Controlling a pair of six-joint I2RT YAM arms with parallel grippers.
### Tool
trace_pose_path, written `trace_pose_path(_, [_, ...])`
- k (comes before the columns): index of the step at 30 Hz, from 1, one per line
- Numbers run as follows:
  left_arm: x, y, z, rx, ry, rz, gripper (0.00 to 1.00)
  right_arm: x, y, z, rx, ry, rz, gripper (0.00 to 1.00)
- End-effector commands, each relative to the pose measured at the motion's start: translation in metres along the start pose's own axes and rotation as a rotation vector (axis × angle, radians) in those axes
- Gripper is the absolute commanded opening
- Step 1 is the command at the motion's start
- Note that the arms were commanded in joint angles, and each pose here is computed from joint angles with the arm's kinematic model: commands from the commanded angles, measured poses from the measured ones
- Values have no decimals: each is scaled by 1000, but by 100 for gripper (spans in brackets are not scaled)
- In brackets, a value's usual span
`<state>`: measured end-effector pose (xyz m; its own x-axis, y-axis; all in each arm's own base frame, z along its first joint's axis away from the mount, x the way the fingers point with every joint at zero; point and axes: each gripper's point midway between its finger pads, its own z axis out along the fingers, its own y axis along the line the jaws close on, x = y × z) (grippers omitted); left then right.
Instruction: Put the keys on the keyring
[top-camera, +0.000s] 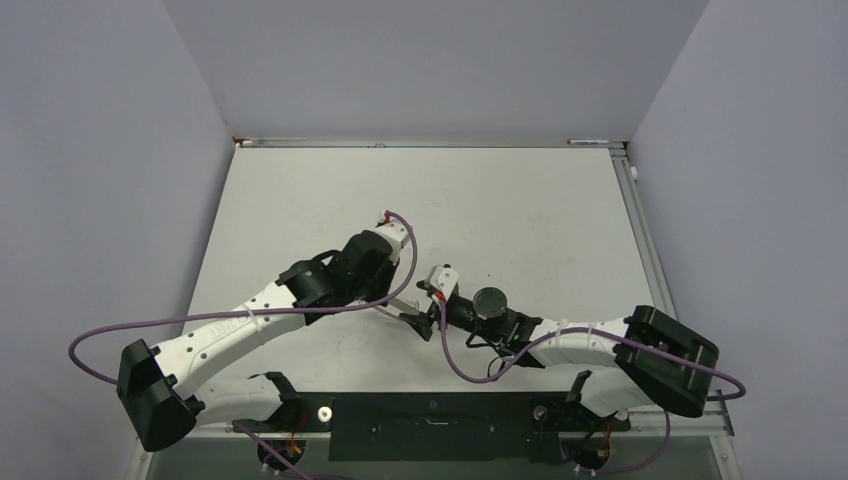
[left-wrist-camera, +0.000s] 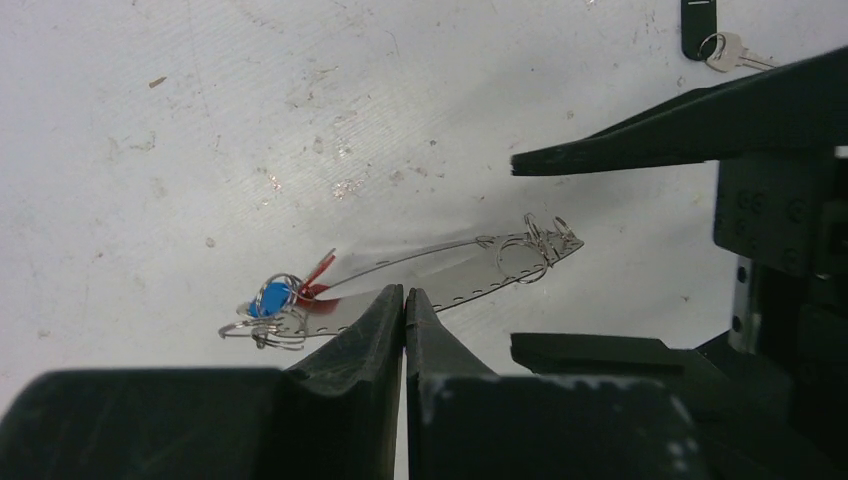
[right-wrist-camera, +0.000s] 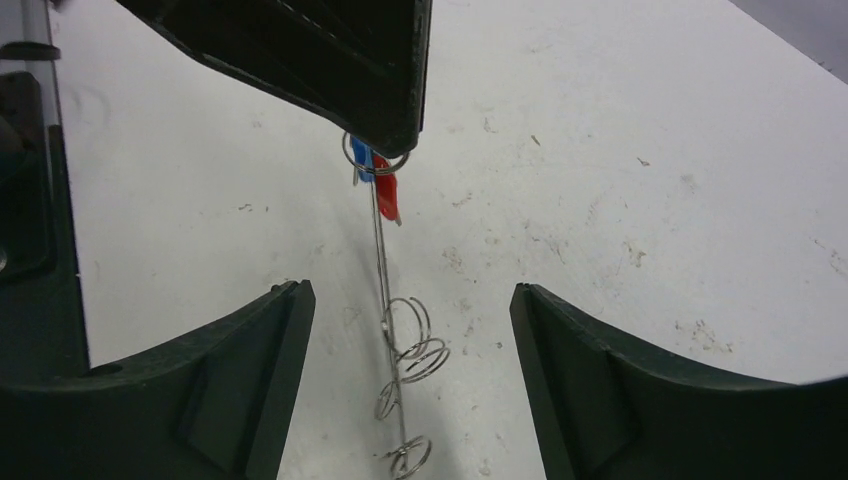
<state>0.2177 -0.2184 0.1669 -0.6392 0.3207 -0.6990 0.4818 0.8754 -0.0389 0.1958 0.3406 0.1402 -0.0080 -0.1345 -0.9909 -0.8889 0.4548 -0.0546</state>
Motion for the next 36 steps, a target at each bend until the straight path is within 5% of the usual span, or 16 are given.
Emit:
trace_pose_path(1, [-16,-6,-6,46,-65,-5,0,-13,-2,23,-88,-77,-75,71])
trace_pose_path(5, [-14,-6,-7,48,-62,2,0,-17,-6,32,-111,-116,-47,48])
trace_pose_path(12, [-10,-5,-5,42,-54,6,0,-17,14,40,-196,-124,-27,33])
trace_pose_path(17, [-10,-4,-4,37,-46,13,0,-12,20,41,-216,-113,-13,6])
trace_pose_path(36, [7,1,0,1,67,59,0,-26,22,29,-82,-30,-139,5])
